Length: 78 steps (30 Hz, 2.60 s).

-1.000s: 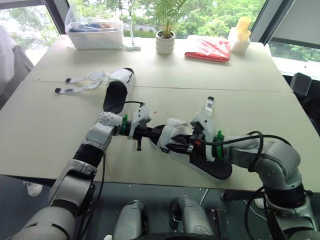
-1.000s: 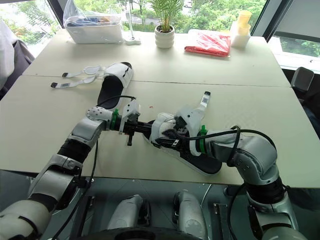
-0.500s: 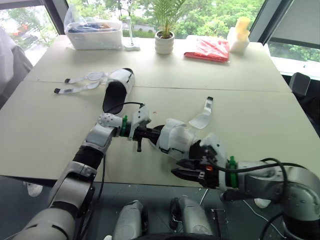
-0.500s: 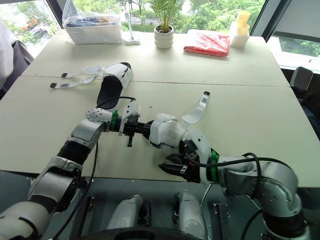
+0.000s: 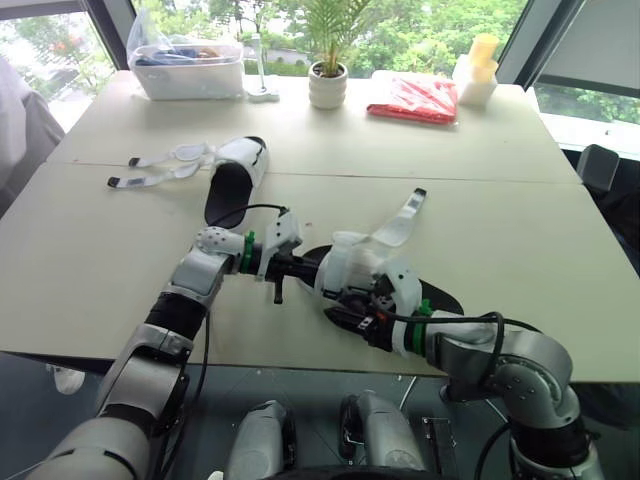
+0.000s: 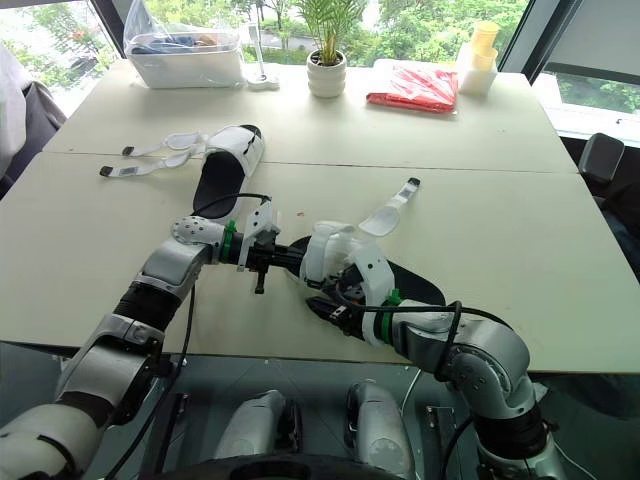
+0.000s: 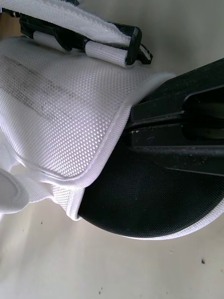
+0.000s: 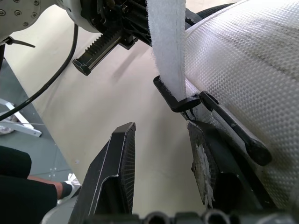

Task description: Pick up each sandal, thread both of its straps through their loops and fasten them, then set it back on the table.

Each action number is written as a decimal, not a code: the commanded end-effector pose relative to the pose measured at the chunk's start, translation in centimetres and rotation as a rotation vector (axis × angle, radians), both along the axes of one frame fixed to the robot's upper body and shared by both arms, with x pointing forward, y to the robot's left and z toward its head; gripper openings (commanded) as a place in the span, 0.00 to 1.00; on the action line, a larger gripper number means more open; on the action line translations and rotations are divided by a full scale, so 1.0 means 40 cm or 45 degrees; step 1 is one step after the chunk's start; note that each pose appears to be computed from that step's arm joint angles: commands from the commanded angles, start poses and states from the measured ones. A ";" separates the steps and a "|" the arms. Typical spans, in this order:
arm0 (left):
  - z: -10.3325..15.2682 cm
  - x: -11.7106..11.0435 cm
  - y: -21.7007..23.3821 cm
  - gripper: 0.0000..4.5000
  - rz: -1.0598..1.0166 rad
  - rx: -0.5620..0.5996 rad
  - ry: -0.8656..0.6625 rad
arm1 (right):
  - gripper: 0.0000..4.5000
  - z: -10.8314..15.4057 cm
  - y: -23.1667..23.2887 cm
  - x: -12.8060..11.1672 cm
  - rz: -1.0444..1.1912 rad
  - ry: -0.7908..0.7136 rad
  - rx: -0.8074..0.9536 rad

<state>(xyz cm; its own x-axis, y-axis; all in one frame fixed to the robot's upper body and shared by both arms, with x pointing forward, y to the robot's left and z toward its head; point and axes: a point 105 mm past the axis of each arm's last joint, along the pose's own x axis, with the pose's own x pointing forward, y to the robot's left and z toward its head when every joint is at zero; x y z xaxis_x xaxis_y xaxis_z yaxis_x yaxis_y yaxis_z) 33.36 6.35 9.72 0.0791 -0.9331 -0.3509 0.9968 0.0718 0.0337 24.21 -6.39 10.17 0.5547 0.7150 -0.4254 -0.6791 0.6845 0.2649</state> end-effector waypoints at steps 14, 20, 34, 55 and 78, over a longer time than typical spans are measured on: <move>-0.012 -0.005 -0.011 0.00 -0.029 0.024 0.001 | 0.41 0.045 -0.074 0.034 -0.171 -0.115 -0.010; -0.011 -0.002 -0.015 0.00 -0.029 0.024 -0.002 | 0.41 0.066 -0.044 0.047 -0.092 -0.158 0.041; -0.007 0.002 -0.006 0.00 -0.014 0.027 -0.009 | 0.01 0.000 -0.008 0.060 -0.062 -0.052 0.068; -0.007 0.004 -0.009 0.00 -0.019 0.028 -0.012 | 0.62 0.016 0.010 0.051 -0.020 -0.089 0.132; -0.009 0.005 -0.010 0.00 -0.013 0.029 -0.018 | 0.09 0.015 0.007 0.106 -0.139 -0.045 0.207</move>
<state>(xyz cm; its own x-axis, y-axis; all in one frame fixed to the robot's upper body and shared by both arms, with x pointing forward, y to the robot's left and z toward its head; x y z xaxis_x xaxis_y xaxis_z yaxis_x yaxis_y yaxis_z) 34.28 6.90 10.00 0.1269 -0.9257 -0.3563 0.9917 0.1103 0.0666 27.92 -6.64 9.39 0.6255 0.6984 -0.3477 -0.5959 0.7153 0.3649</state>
